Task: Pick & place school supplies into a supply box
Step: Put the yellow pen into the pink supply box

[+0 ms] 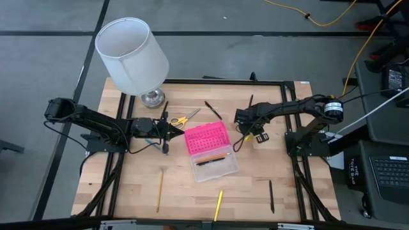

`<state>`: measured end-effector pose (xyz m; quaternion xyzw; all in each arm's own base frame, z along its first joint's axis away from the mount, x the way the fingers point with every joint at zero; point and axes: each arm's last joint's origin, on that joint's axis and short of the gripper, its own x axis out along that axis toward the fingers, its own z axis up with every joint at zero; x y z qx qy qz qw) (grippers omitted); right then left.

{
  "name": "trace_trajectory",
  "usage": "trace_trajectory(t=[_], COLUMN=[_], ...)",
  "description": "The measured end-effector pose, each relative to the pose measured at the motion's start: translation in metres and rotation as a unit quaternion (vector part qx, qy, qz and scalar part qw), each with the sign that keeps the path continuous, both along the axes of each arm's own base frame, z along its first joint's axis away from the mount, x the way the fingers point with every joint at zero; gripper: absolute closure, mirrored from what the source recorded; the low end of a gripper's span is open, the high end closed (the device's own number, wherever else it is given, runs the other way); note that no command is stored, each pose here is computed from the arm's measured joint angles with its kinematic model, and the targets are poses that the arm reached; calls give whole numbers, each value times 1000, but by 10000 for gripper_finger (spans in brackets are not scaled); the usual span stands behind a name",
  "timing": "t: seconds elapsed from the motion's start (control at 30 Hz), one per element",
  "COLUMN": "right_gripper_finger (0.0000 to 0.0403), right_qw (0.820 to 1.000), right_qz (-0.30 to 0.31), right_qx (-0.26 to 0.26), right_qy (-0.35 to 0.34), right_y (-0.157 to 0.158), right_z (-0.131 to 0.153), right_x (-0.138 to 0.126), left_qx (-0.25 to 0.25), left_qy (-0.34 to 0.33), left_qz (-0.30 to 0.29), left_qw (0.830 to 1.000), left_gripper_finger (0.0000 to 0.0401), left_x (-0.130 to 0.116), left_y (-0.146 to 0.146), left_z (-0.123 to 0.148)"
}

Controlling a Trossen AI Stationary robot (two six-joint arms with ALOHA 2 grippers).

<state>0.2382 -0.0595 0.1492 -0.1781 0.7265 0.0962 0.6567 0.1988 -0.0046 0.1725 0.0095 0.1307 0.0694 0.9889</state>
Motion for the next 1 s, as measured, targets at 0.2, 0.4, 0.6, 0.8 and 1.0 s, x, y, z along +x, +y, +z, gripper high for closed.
trace_trajectory(t=[0.2, 0.4, 0.6, 0.8, 1.0], right_gripper_finger=[282, 282, 293, 348, 373], right_qw=[999, 999, 999, 999, 998], right_qz=[31, 38, 14, 13, 11], right_qx=[-20, -23, -8, 0, -1], right_qy=[-21, -27, -35, -41, -66], right_y=[2, 2, 3, 3, 3], right_z=[-15, -18, -19, -19, -18], right_x=[-4, -5, -5, -4, 2], left_qx=[0, 0, 0, 0, 0], left_qy=[2, 3, 3, 3, 3], left_qz=[0, 0, 0, 0, 0], left_qw=[1000, 1000, 1000, 1000, 1000], left_gripper_finger=[397, 397, 397, 397, 395], left_x=[0, 0, 0, 0, 0], left_y=[0, 0, 0, 0, 0], left_z=[0, 0, 0, 0, 0])
